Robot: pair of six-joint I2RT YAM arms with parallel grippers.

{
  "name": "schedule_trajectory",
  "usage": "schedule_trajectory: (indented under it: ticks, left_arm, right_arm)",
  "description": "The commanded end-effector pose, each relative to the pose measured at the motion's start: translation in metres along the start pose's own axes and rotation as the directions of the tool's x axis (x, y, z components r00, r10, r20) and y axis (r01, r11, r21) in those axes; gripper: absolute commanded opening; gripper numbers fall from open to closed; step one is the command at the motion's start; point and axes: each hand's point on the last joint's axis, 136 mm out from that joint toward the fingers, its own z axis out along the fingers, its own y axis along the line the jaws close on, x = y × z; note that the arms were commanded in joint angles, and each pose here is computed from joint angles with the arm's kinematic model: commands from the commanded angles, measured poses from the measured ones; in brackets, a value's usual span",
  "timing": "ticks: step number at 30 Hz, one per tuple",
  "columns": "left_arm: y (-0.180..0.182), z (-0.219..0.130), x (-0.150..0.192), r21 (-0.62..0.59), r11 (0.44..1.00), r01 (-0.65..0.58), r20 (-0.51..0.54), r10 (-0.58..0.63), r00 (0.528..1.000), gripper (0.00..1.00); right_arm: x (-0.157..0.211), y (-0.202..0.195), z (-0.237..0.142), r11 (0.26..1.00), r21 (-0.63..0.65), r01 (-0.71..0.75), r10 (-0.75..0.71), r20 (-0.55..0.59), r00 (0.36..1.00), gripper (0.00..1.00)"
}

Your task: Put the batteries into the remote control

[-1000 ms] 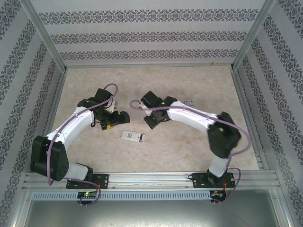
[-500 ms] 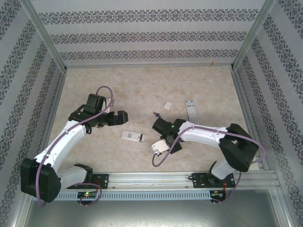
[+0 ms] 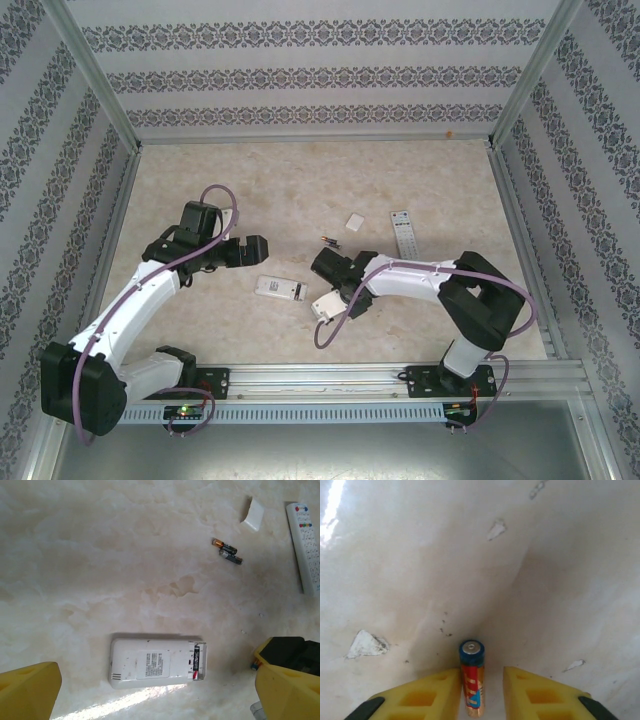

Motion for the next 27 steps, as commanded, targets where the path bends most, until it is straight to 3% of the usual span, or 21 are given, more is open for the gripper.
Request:
schedule_trajectory:
  ticks: [1, 3, 5, 6, 7, 8, 10, 12, 13, 14, 15, 17, 20, 23, 27]
  left_arm:
    - [0.002, 0.002, -0.003, -0.005, 1.000, -0.002, 0.013, 0.002, 1.000, 1.00]
    - [0.001, 0.003, -0.003, -0.002, 1.000, -0.004, 0.007, 0.004, 1.000, 1.00]
    - [-0.001, 0.002, -0.005, 0.004, 1.000, -0.003, 0.005, 0.003, 1.000, 1.00]
    - [-0.002, 0.002, -0.005, 0.009, 1.000, -0.003, 0.005, 0.003, 1.000, 1.00]
    - [-0.003, 0.002, -0.005, 0.011, 1.000, -0.001, 0.004, 0.001, 1.000, 1.00]
    - [-0.004, 0.002, -0.006, 0.015, 1.000, 0.002, 0.007, -0.002, 1.000, 1.00]
    - [-0.005, 0.004, -0.006, 0.022, 1.000, 0.013, -0.006, -0.013, 1.000, 1.00]
    - [-0.006, 0.007, -0.004, 0.028, 0.999, 0.019, -0.033, -0.018, 0.999, 1.00]
    - [-0.006, 0.009, -0.003, 0.028, 0.999, 0.021, -0.052, -0.019, 0.998, 1.00]
    - [-0.006, 0.011, 0.000, 0.027, 0.999, 0.020, -0.077, -0.018, 0.997, 1.00]
    - [-0.006, 0.012, 0.001, 0.027, 0.999, 0.017, -0.096, -0.014, 0.995, 1.00]
    - [-0.007, 0.015, 0.007, 0.032, 0.999, 0.004, -0.143, 0.000, 0.990, 1.00]
    - [-0.008, 0.018, 0.014, 0.046, 0.999, -0.018, -0.198, 0.027, 0.980, 1.00]
    - [-0.007, 0.019, 0.017, 0.041, 0.999, -0.030, -0.230, 0.039, 0.973, 1.00]
    - [-0.007, 0.021, 0.019, 0.051, 0.998, -0.022, -0.232, 0.033, 0.972, 1.00]
  right_arm:
    - [-0.004, 0.006, -0.022, 0.996, 0.000, -0.094, 0.094, 0.019, 0.995, 0.32]
    - [-0.012, 0.001, -0.045, 0.973, 0.028, -0.230, 0.228, 0.074, 0.971, 0.33]
    - [-0.022, -0.005, -0.070, 0.905, 0.049, -0.423, 0.413, 0.148, 0.899, 0.33]
    - [-0.027, -0.011, -0.081, 0.847, 0.055, -0.529, 0.512, 0.189, 0.838, 0.34]
    - [-0.032, -0.022, -0.095, 0.740, 0.047, -0.671, 0.642, 0.249, 0.725, 0.35]
    - [-0.032, -0.034, -0.107, 0.593, 0.029, -0.804, 0.763, 0.299, 0.573, 0.36]
    - [-0.025, -0.057, -0.127, 0.144, -0.071, -0.987, 0.924, 0.367, 0.108, 0.36]
    - [-0.014, -0.057, -0.131, -0.282, -0.173, -0.944, 0.887, 0.329, -0.325, 0.31]
    - [-0.010, -0.049, -0.126, -0.492, -0.212, -0.844, 0.803, 0.263, -0.535, 0.30]
    - [-0.009, -0.041, -0.119, -0.629, -0.237, -0.740, 0.715, 0.198, -0.671, 0.30]
    - [-0.009, -0.034, -0.112, -0.717, -0.242, -0.654, 0.640, 0.145, -0.755, 0.29]
    - [-0.009, -0.021, -0.095, -0.843, -0.228, -0.487, 0.486, 0.065, -0.872, 0.30]
    - [-0.004, 0.004, -0.065, -0.936, -0.149, -0.320, 0.325, -0.014, -0.945, 0.30]
    - [0.004, 0.018, -0.041, -0.964, -0.086, -0.252, 0.257, -0.053, -0.965, 0.30]
    - [0.009, 0.012, -0.025, -0.957, -0.089, -0.275, 0.281, -0.066, -0.958, 0.30]
